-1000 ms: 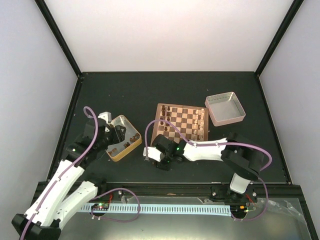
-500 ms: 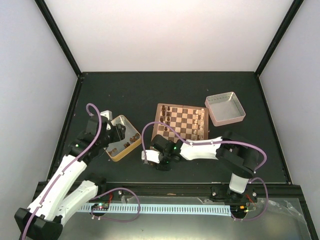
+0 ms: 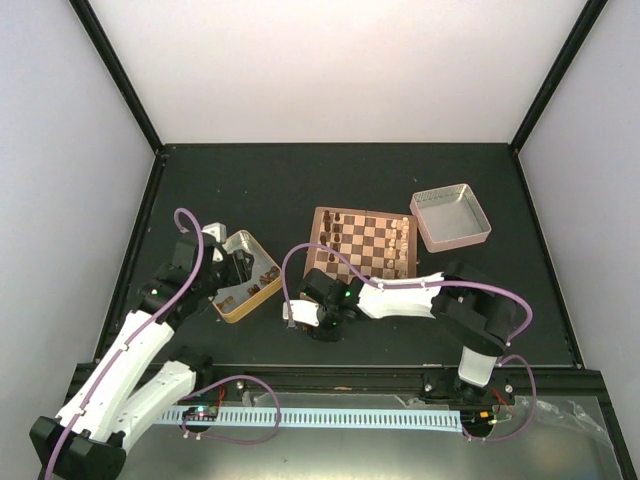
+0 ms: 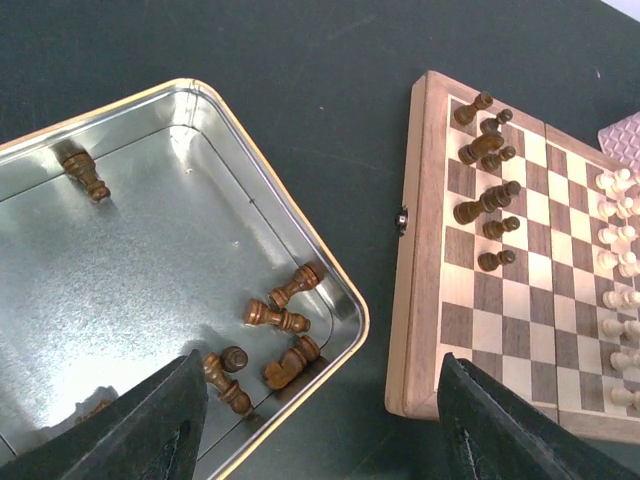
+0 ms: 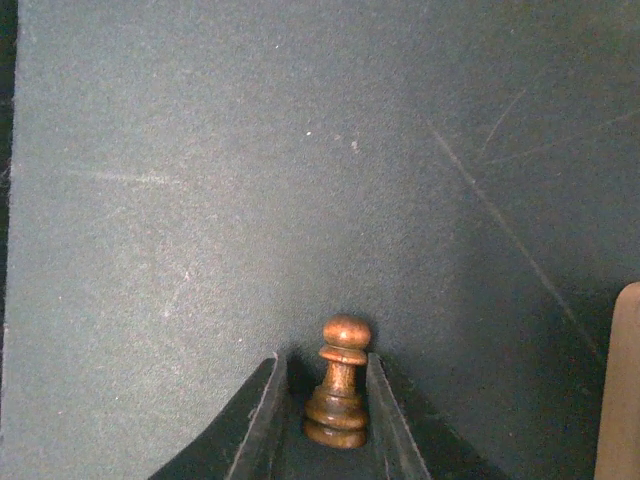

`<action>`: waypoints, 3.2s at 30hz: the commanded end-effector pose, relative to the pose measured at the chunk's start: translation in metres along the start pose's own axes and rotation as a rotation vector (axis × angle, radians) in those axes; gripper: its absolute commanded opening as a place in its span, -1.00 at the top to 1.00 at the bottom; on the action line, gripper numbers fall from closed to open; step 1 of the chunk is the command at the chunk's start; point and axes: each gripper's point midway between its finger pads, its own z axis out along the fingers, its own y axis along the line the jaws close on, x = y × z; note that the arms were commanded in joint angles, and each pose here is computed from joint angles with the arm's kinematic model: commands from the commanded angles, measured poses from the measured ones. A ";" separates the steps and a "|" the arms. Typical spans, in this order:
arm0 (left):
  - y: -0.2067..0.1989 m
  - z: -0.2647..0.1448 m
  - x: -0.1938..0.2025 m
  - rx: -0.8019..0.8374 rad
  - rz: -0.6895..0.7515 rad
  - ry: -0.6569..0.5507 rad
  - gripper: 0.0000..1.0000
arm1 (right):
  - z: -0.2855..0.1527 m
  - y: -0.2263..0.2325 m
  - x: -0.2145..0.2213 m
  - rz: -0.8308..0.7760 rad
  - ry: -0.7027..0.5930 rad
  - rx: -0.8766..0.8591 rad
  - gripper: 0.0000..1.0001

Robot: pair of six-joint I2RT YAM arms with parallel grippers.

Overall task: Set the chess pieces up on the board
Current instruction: Pick up the chess piece at the center of the board, then place the chess piece on the chessboard.

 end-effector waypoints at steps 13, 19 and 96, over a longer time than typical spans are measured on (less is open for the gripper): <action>-0.008 0.003 0.001 0.051 -0.023 0.007 -0.30 | 0.005 0.002 0.035 0.040 0.160 0.010 0.46; -0.008 0.006 0.002 0.052 -0.022 0.012 -0.30 | 0.006 -0.004 0.037 0.072 0.177 0.039 0.42; -0.139 0.098 0.063 0.186 0.329 0.286 0.97 | -0.226 -0.154 0.093 1.230 -0.546 0.775 -0.72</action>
